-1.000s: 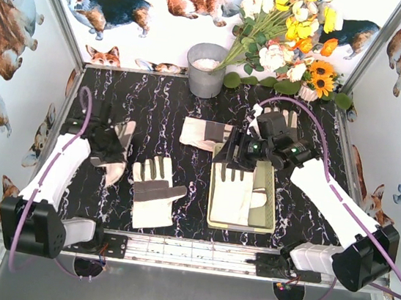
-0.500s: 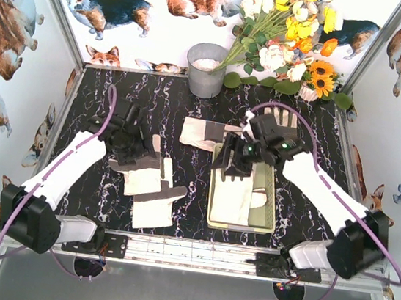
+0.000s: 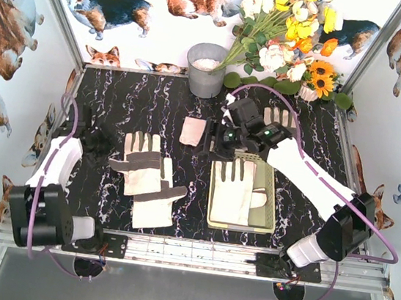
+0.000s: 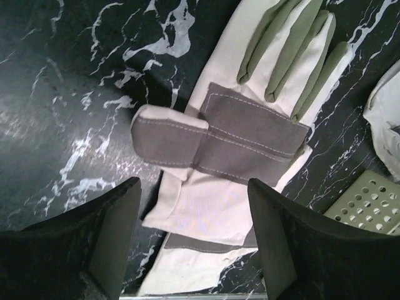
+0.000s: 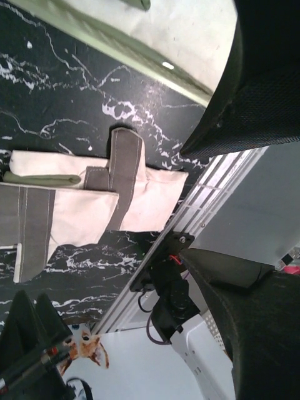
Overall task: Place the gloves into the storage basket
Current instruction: Pick up the glove.
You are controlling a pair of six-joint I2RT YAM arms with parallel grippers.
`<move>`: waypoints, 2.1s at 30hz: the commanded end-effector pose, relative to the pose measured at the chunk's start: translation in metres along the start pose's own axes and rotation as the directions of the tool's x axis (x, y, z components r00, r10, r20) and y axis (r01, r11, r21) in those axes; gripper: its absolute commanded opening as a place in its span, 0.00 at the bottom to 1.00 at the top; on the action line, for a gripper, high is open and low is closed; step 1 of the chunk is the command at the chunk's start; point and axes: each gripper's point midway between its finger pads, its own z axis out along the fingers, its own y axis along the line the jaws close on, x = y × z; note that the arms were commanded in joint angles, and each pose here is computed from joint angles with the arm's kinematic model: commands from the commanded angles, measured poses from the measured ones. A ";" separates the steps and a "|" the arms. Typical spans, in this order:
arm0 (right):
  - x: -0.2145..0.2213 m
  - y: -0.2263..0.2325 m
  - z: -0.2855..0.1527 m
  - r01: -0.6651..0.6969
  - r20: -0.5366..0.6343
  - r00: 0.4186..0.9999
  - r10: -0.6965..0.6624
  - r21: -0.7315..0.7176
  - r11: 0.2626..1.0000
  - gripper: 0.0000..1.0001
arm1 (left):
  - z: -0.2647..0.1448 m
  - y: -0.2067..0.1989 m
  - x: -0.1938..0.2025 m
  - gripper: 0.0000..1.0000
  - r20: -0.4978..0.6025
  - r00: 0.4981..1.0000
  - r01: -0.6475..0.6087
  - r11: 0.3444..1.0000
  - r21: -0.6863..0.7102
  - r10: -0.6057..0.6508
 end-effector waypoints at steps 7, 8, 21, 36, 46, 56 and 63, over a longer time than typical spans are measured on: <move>-0.004 0.019 0.002 -0.030 0.061 0.998 0.031 -0.028 0.999 0.61 | 0.038 0.007 -0.018 0.61 0.043 0.998 -0.054 0.994 0.094 0.050; -0.005 0.021 0.001 -0.034 0.065 0.997 0.036 -0.031 0.999 0.61 | 0.045 0.020 -0.009 0.60 0.017 0.999 -0.038 0.997 0.073 0.036; 0.000 0.016 0.000 -0.082 0.102 0.991 0.082 -0.002 0.997 0.61 | 0.071 0.049 -0.009 0.46 -0.040 0.999 0.013 0.996 0.089 -0.009; -0.008 0.018 0.009 -0.076 0.135 0.988 0.073 0.016 0.997 0.60 | 0.068 0.046 -0.031 0.00 -0.023 0.998 -0.053 0.996 0.067 0.055; -0.009 0.041 0.016 -0.036 0.145 0.989 0.035 0.008 0.999 0.61 | 0.005 0.012 -0.068 0.00 0.172 0.983 -0.082 0.990 0.117 0.062; -0.010 0.108 0.053 0.153 0.184 0.971 -0.151 0.003 0.988 0.71 | -0.041 -0.037 -0.071 0.00 0.178 0.983 -0.085 0.957 0.276 0.036; -0.009 0.155 0.080 0.295 0.229 0.929 -0.291 0.018 0.955 0.76 | -0.047 -0.066 -0.061 0.00 0.135 0.991 -0.063 0.932 0.358 0.016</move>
